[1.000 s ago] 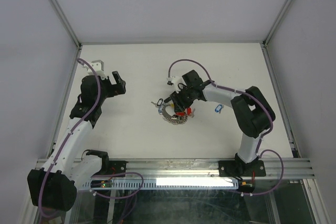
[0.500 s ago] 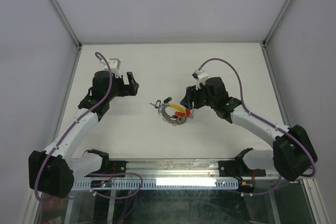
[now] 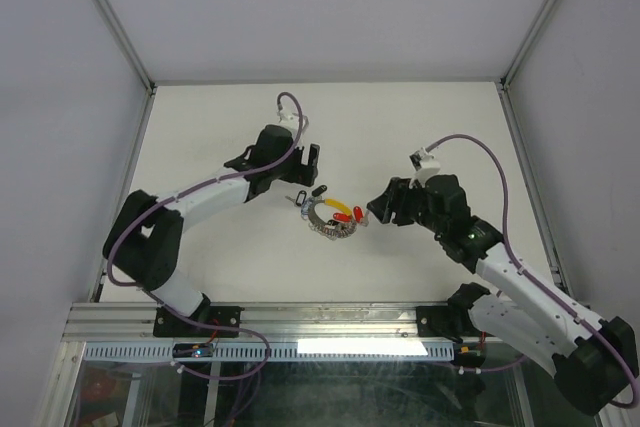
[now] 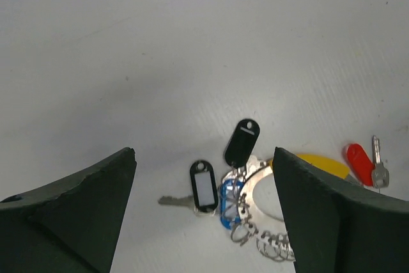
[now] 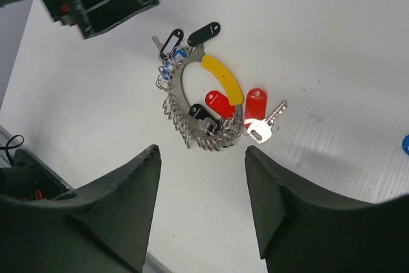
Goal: Put the keys on the keyring
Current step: Move the keyring to the center of the board, then pick up the keyring from the center of the board.
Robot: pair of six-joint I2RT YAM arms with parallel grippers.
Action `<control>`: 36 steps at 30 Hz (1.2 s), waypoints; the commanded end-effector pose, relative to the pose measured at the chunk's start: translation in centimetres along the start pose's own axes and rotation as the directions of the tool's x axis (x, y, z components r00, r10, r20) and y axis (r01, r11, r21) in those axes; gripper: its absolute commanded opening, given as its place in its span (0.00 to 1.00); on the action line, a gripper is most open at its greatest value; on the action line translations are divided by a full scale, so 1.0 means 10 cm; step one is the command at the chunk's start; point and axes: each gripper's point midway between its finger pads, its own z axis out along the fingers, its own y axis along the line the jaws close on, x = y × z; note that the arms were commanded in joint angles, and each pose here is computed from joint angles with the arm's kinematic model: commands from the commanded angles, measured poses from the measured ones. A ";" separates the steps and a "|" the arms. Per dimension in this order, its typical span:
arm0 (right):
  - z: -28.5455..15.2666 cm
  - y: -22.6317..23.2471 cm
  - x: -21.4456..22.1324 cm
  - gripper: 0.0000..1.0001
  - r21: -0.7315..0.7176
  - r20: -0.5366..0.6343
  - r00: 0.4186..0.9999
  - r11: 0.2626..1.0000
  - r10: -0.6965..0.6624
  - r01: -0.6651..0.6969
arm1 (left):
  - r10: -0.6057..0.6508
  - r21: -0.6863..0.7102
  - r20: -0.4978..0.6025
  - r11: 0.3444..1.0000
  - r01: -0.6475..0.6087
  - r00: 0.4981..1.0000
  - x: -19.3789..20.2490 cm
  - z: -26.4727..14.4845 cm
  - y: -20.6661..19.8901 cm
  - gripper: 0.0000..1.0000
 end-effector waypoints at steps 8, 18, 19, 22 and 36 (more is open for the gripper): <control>-0.34 -0.07 0.20 0.58 0.021 0.005 0.993 0.993 0.119 -0.119 | 0.138 0.163 0.005 0.977 -0.137 0.990 -0.32 0.87 -0.49 0.75; -0.40 -0.17 0.21 0.60 0.084 -0.041 0.999 0.996 0.020 -0.016 | 0.199 0.251 -0.111 0.954 -0.167 0.974 -0.11 1.41 -0.63 0.77; -0.40 -0.16 0.19 0.60 0.080 -0.044 0.999 0.997 0.007 -0.004 | 0.200 0.257 -0.116 0.952 -0.165 0.973 -0.08 1.43 -0.63 0.78; -0.39 -0.14 0.18 0.61 0.072 -0.058 0.998 0.997 -0.024 0.028 | 0.193 0.277 -0.151 0.950 -0.146 0.970 0.02 1.48 -0.62 0.79; -0.40 -0.15 0.18 0.62 0.071 -0.053 0.998 0.996 -0.041 0.045 | 0.103 0.297 -0.243 0.955 -0.027 0.964 0.49 1.20 -0.51 0.78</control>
